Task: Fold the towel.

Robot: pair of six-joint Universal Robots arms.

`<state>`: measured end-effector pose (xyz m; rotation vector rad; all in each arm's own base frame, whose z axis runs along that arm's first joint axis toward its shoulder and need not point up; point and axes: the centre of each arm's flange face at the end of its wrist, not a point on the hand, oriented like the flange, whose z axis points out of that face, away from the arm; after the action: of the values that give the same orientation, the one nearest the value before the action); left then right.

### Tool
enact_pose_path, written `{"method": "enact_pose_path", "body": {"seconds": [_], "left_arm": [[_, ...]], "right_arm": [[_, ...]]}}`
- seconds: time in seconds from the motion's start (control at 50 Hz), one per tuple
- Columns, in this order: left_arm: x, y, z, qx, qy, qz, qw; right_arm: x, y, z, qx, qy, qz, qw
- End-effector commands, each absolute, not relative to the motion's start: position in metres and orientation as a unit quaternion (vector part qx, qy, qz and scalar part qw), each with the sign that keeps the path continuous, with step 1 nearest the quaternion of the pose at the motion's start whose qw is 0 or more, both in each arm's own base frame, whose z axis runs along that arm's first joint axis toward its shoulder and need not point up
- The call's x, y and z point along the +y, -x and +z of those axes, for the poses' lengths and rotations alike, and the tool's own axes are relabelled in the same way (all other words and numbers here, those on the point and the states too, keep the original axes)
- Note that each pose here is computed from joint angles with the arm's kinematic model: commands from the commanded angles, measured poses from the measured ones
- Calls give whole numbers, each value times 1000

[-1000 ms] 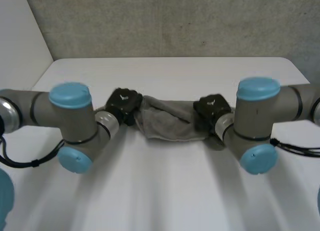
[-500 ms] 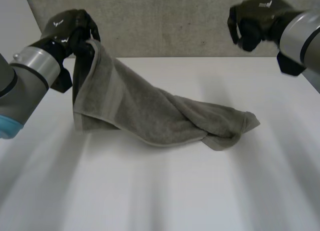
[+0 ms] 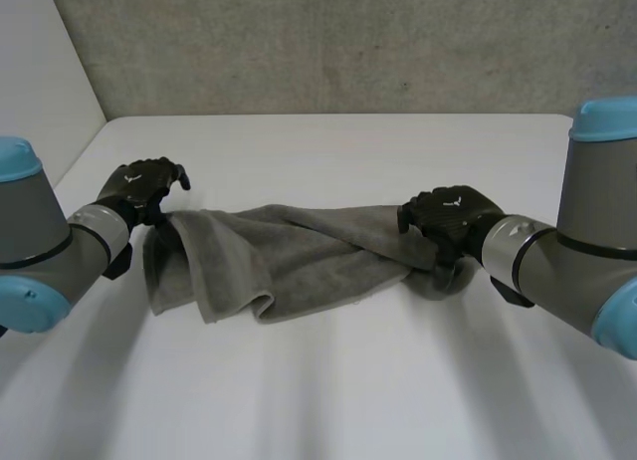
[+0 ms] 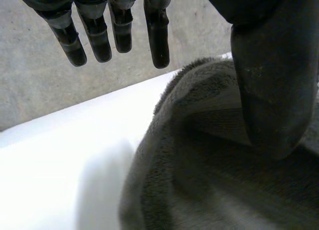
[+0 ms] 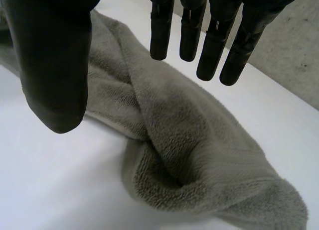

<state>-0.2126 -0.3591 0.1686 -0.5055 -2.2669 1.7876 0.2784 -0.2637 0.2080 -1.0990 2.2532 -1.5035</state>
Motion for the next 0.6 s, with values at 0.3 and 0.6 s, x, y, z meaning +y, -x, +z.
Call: {"method": "enact_pose_path", "body": {"seconds": [0.3,0.6], "left_arm": [[-274,239,183,-754,254,583,164],[-244,271,153,-727,302,585,196]], "right_arm": [[-256,-270,190,769,374,-507,102],[-255,-270,186,772,376,-503,102]]}}
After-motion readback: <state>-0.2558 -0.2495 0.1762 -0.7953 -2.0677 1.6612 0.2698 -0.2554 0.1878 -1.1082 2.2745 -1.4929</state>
